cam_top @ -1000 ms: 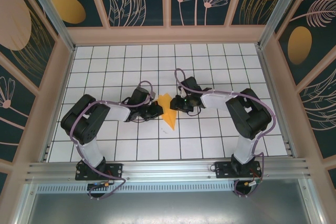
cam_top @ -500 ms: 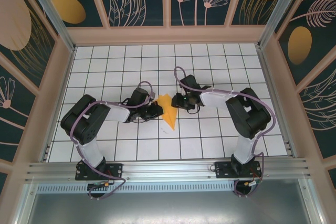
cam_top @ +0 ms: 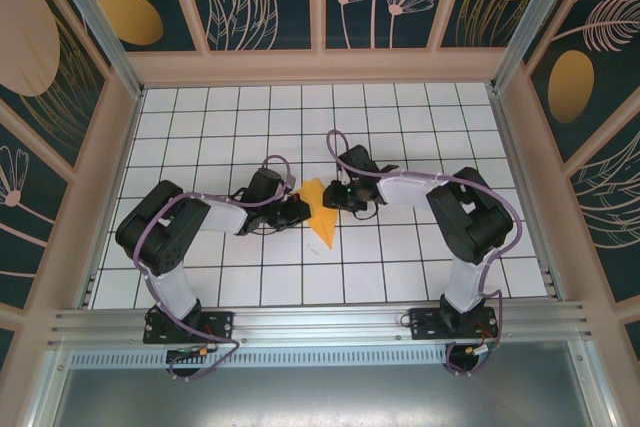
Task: Fold a paper plane with a square sheet of paper (pick it up from the middle)
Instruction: Turn over the paper at the center of the table.
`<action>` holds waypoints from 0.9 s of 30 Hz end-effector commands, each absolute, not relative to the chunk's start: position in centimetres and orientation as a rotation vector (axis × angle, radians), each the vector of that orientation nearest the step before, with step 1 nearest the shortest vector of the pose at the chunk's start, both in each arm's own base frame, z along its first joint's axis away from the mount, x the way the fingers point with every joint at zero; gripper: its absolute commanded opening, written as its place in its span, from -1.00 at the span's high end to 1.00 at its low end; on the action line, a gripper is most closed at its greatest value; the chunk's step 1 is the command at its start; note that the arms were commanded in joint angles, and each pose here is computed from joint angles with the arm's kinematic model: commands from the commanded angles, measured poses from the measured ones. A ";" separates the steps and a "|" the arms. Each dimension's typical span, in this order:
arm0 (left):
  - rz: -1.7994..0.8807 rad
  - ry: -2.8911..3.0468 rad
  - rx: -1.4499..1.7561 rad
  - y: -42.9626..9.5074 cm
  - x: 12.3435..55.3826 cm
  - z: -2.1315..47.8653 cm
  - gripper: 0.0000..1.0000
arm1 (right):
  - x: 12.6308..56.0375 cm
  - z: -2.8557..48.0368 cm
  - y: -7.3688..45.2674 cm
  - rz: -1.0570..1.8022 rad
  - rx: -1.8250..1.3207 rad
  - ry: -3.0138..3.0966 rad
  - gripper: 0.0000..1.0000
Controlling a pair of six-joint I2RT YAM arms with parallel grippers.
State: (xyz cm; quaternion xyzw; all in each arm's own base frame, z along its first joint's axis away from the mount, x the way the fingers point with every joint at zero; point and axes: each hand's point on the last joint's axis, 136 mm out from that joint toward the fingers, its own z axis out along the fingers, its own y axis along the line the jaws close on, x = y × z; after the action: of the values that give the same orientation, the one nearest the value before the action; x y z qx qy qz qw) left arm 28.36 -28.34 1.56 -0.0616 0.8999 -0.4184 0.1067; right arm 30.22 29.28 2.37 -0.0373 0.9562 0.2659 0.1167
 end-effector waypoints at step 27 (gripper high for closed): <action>-1.359 2.657 -0.276 -28.5 26.5 1.1 1.00 | 27.0 6.0 31.0 1.228 0.091 2.657 0.24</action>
State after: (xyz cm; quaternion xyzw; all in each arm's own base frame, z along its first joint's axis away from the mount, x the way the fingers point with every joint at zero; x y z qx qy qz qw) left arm 27.85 -28.43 1.76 -0.0836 0.8855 -0.4454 0.1030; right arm 25.66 30.10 3.76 0.0236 0.9205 0.3815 0.0812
